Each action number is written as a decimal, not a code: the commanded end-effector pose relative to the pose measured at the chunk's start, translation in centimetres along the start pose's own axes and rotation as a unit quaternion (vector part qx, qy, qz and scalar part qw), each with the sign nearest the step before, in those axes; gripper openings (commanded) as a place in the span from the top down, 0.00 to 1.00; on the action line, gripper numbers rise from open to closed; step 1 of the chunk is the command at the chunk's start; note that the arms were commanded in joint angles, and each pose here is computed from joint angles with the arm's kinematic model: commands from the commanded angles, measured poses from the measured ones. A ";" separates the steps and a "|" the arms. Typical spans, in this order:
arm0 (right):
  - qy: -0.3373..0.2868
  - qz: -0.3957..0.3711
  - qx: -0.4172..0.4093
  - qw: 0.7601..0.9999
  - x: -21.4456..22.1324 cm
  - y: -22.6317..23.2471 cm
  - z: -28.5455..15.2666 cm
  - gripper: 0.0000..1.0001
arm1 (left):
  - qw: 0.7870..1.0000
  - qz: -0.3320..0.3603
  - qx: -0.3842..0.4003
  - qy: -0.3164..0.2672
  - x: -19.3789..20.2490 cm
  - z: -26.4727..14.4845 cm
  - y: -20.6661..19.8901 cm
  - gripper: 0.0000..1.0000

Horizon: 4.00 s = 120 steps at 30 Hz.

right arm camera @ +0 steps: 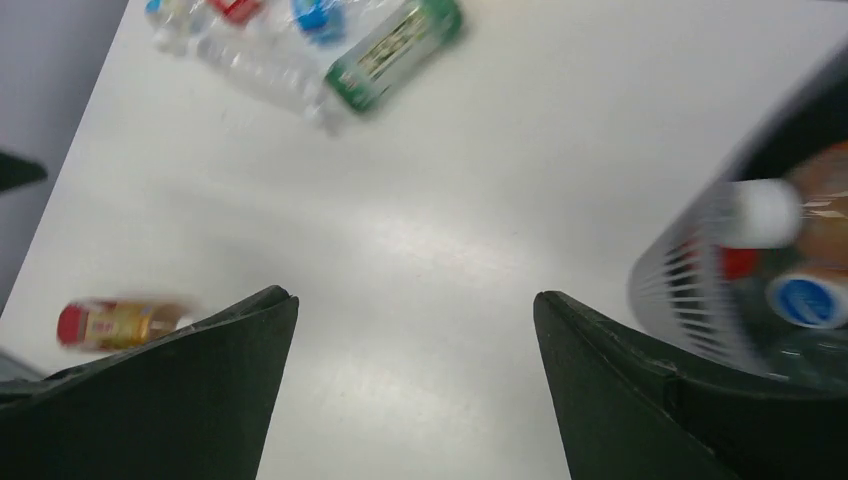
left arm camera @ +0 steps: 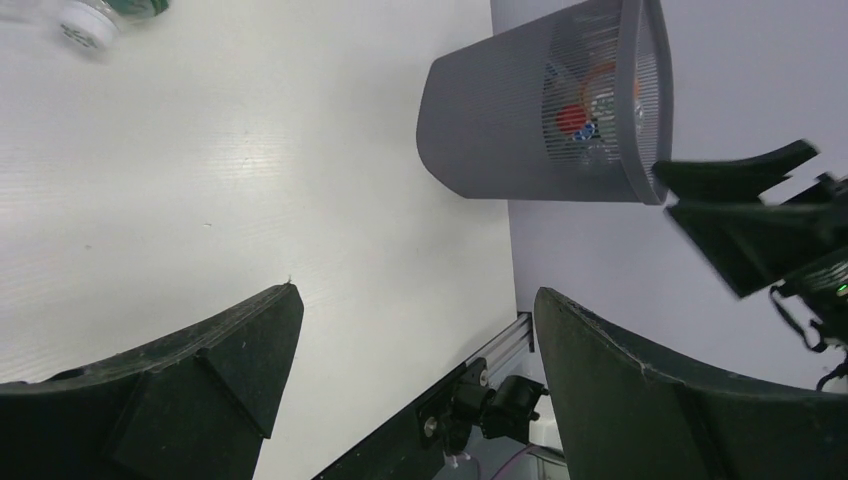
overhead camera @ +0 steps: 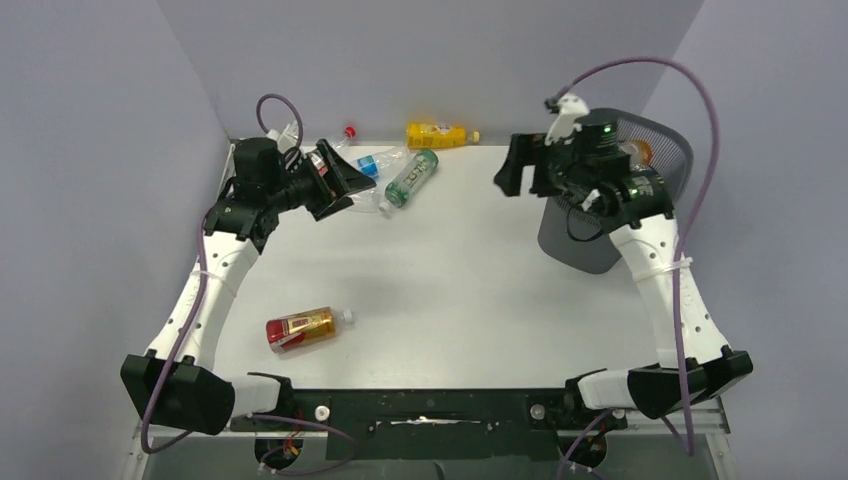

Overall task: Put the plastic bottles in the bin
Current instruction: Place the plastic bottle in the trash bin, then pick up the plastic bottle at the center of the board.

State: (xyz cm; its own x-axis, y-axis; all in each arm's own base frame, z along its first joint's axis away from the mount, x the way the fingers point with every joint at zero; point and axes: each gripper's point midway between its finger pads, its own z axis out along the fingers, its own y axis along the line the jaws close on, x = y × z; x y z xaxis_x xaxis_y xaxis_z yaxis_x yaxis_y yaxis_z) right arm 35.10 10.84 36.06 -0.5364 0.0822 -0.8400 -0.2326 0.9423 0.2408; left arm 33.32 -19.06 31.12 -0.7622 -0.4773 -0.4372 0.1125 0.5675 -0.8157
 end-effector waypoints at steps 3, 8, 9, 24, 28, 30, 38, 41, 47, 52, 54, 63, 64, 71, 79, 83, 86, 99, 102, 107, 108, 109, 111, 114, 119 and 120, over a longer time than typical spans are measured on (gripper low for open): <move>0.043 -0.064 -0.158 0.984 6.5 9.8 1.6 0.07 | 0.998 -0.002 -0.011 -0.058 -2.4 -3.7 0.9 0.13; 0.063 -0.099 -0.254 0.960 11.2 16.1 2.3 0.07 | 0.993 -0.040 -0.066 -0.092 -2.9 -5.9 4.5 0.13; 0.069 -0.108 -0.266 0.956 12.2 17.1 2.5 0.08 | 0.992 -0.044 -0.078 -0.092 -2.6 -6.1 5.0 0.13; 0.041 -0.353 -0.416 0.837 24.3 28.4 6.0 0.10 | 0.981 -0.076 -0.144 -0.110 -1.3 -7.2 8.8 0.13; 0.038 -0.391 -0.447 0.803 25.9 29.7 7.1 0.10 | 0.978 -0.080 -0.152 -0.116 -1.3 -7.5 9.2 0.13; 0.047 -0.412 -0.455 0.788 26.9 30.2 7.8 0.10 | 0.978 -0.083 -0.152 -0.112 -1.3 -7.4 9.3 0.13; 0.079 -0.468 -0.471 0.743 30.5 31.9 10.0 0.13 | 0.978 -0.083 -0.162 -0.106 -1.1 -7.1 10.0 0.13; 0.084 -0.475 -0.478 0.734 31.2 32.5 10.5 0.13 | 0.978 -0.083 -0.164 -0.104 -1.3 -6.9 10.1 0.13; 0.101 -0.494 -0.481 0.717 33.2 32.8 11.5 0.13 | 0.977 -0.082 -0.169 -0.103 -1.5 -6.8 10.5 0.13; 0.099 -0.507 -0.476 0.712 34.0 32.8 13.0 0.14 | 0.974 -0.084 -0.181 -0.108 -1.6 -6.9 11.2 0.13; 0.100 -0.508 -0.478 0.710 34.4 33.0 13.4 0.15 | 0.973 -0.086 -0.185 -0.108 -1.6 -6.9 11.5 0.13; 0.093 -0.507 -0.477 0.712 34.7 33.8 15.1 0.22 | 0.972 -0.087 -0.189 -0.108 -2.0 -6.9 12.0 0.13; 0.092 -0.506 -0.478 0.712 34.7 34.0 15.2 0.22 | 0.972 -0.087 -0.191 -0.108 -2.0 -6.9 12.1 0.13; 0.099 -0.499 -0.476 0.717 35.1 34.3 16.1 0.31 | 0.972 -0.089 -0.192 -0.107 -2.0 -6.8 12.2 0.13; 0.121 -0.496 -0.474 0.717 36.2 34.3 16.8 0.45 | 0.972 -0.089 -0.193 -0.105 -2.0 -6.9 12.2 0.13; 0.144 -0.494 -0.474 0.714 36.9 34.0 16.9 0.60 | 0.972 -0.088 -0.191 -0.106 -2.1 -6.8 12.1 0.13; 0.152 -0.490 -0.471 0.717 36.9 33.8 16.7 0.69 | 0.972 -0.090 -0.190 -0.104 -2.0 -6.9 12.0 0.13; 0.156 -0.467 -0.345 0.799 32.4 27.2 12.8 0.76 | 0.974 -0.086 -0.177 -0.112 -2.5 -6.9 11.2 0.13; 0.159 -0.463 -0.300 0.819 31.1 24.9 11.6 0.76 | 0.974 -0.078 -0.175 -0.118 -3.2 -7.0 10.9 0.13; 0.156 -0.435 -0.228 0.857 28.1 21.4 9.4 0.76 | 0.974 -0.068 -0.175 -0.130 -4.5 -7.3 10.5 0.13; 0.156 -0.429 -0.212 0.864 27.5 20.6 9.1 0.76 | 0.974 -0.067 -0.172 -0.131 -4.7 -7.3 10.4 0.13; 0.153 -0.420 -0.193 0.873 26.8 19.8 8.9 0.75 | 0.974 -0.067 -0.170 -0.133 -4.9 -7.4 10.4 0.13; 0.157 -0.403 -0.152 0.889 25.5 18.1 8.7 0.74 | 0.975 -0.066 -0.166 -0.135 -5.2 -7.5 10.4 0.13; 0.152 -0.374 -0.095 0.910 22.8 15.9 8.4 0.75 | 0.975 -0.065 -0.163 -0.137 -5.5 -7.7 10.6 0.13; 0.083 -0.304 -0.030 0.948 15.1 13.4 7.0 0.74 | 0.977 -0.069 -0.153 -0.132 -5.2 -7.4 10.6 0.13; 0.067 -0.294 -0.018 0.953 13.4 12.9 6.6 0.73 | 0.977 -0.070 -0.152 -0.133 -5.2 -7.4 10.6 0.13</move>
State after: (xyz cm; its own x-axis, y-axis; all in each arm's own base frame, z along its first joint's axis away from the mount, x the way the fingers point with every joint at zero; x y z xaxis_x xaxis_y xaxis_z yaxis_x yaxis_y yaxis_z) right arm 27.01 28.86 15.59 -0.4087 -0.6846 -0.6035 -0.7327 0.6404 -0.2303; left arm 32.70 -5.35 24.93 -0.5823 -0.7184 -0.3807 -0.3117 0.6297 -0.7116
